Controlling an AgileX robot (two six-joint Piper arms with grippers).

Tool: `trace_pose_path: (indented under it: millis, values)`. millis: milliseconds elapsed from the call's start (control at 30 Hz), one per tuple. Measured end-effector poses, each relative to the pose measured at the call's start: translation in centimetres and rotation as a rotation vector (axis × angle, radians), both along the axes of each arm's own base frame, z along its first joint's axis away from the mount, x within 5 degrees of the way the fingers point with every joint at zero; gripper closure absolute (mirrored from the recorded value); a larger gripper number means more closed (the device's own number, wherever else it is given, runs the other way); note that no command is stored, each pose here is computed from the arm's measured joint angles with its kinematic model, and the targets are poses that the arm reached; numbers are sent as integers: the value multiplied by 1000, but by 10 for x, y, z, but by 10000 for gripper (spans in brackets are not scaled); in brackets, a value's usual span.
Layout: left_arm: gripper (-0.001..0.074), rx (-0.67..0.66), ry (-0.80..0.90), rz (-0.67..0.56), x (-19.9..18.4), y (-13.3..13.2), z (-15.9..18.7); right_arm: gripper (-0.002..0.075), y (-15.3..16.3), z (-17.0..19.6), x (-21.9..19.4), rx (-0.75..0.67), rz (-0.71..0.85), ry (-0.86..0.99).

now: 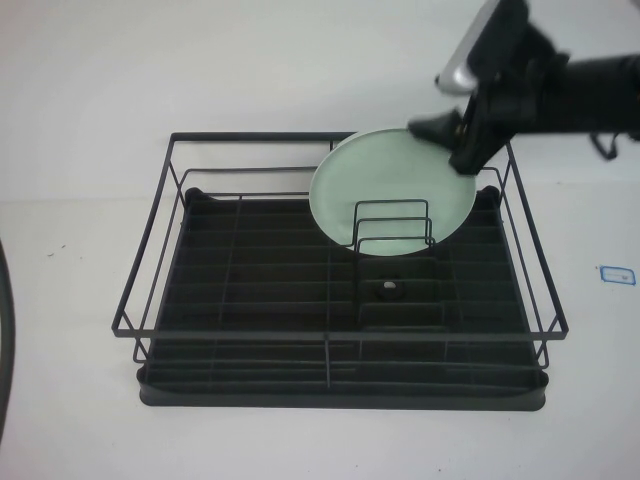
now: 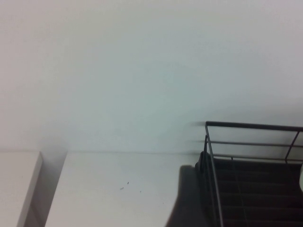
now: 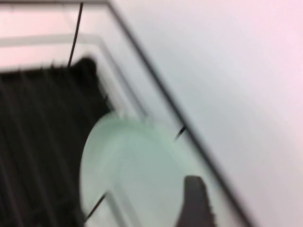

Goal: Place plate on rack

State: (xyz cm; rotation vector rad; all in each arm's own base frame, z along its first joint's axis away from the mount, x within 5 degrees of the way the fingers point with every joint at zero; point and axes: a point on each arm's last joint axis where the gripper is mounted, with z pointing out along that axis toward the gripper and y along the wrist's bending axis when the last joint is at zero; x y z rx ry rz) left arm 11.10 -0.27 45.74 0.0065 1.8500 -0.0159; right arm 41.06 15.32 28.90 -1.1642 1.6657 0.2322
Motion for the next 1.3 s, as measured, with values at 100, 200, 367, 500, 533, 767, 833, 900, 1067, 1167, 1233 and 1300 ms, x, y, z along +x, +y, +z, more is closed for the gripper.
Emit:
trace_pose_path:
  millis: [100, 200, 367, 500, 533, 767, 833, 900, 1067, 1167, 1233, 1300]
  values:
    - [265, 0, -14, -1, 0, 0, 1, 316, -4, 35, -15, 22, 1, -77]
    - [267, 2, -31, 0, 1, 0, 3, 472, -9, 75, -36, 61, -5, -157]
    - [391, -17, -33, -15, 1, -2, 3, 686, -23, 145, -87, 141, -10, -297]
    - [642, 4, -62, -115, -9, -9, 6, 720, -37, 193, -142, 161, 4, -409]
    - [675, 4, -74, -142, -13, -12, 7, 722, -41, 204, -157, 158, 7, -438]
    - [732, -57, -167, -268, -54, -21, 15, 726, -71, 247, -260, 129, -12, -554]
    - [733, -48, -221, -335, -78, -26, 16, 727, -82, 251, -296, 140, -27, -610]
    - [734, -44, -279, -349, -99, -26, 15, 727, -95, 250, -331, 192, -71, -678]
    - [734, -14, -268, -83, -85, -2, -12, 727, -127, 224, -384, 431, -287, -828]
    - [734, -34, -151, 52, -50, 7, -55, 727, -135, 190, -380, 497, -385, -809]
    - [734, -68, -113, 97, -30, 9, -83, 727, -133, 158, -363, 466, -414, -730]
    - [734, -97, -91, 106, -13, 8, -110, 727, -129, 127, -346, 426, -435, -642]
